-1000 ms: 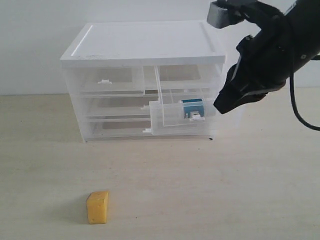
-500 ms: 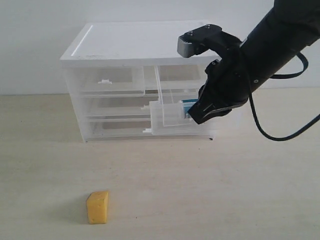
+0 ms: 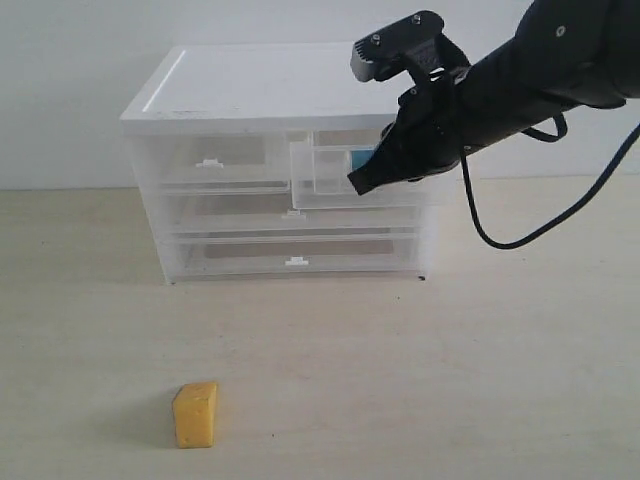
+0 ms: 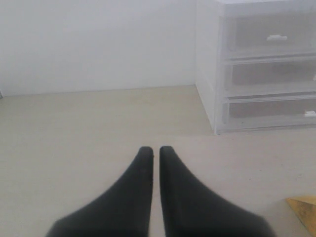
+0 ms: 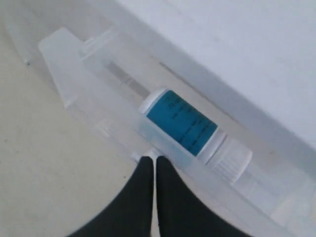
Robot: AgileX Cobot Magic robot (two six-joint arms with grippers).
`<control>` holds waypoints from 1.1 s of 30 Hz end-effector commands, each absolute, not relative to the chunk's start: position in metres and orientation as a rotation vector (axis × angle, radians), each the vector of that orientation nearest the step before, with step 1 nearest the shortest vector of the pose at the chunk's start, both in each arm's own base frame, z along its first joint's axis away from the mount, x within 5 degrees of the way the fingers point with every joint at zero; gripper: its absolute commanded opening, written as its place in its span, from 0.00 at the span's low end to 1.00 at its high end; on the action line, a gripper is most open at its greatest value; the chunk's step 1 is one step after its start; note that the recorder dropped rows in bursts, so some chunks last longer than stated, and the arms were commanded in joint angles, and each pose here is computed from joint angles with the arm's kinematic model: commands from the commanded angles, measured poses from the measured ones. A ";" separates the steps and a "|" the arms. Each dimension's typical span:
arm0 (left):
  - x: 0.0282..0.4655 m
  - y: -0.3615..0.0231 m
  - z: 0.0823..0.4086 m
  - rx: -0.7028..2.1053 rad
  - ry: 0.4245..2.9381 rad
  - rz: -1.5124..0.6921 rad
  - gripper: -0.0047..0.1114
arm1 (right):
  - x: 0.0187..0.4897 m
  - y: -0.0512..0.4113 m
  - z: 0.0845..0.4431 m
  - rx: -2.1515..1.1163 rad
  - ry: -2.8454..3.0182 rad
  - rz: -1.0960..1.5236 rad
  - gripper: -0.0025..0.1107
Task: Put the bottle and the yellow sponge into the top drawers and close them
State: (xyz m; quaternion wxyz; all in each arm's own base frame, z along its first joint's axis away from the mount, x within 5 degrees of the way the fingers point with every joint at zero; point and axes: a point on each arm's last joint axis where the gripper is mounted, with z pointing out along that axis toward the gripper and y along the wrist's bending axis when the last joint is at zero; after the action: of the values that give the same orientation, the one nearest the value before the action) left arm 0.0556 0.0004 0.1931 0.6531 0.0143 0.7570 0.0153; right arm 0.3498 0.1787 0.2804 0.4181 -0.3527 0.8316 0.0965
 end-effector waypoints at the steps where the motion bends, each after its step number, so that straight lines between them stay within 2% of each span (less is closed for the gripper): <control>1: 0.056 0.000 0.192 0.022 1.715 0.025 0.08 | 0.362 0.180 0.279 -0.824 2.007 0.193 0.02; 9: 0.056 0.000 0.192 0.022 1.715 0.025 0.08 | 0.383 0.183 0.257 -0.741 1.941 0.132 0.02; 17: 0.056 0.000 0.192 0.022 1.715 0.025 0.08 | 0.386 0.182 0.261 -0.680 1.905 0.131 0.02; 25: 0.056 0.000 0.192 0.022 1.715 0.025 0.08 | 0.365 0.182 0.253 -0.901 2.098 0.177 0.02; 33: 0.056 0.000 0.192 0.022 1.715 0.025 0.08 | 0.333 0.158 0.275 -1.116 2.260 0.041 0.02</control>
State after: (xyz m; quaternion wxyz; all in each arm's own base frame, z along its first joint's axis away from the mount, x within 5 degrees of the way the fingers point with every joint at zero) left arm 0.0556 0.0004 0.1931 0.6531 0.0143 0.7570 0.0153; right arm 0.3427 0.1743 0.2606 0.3318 -0.4242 0.8414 0.0446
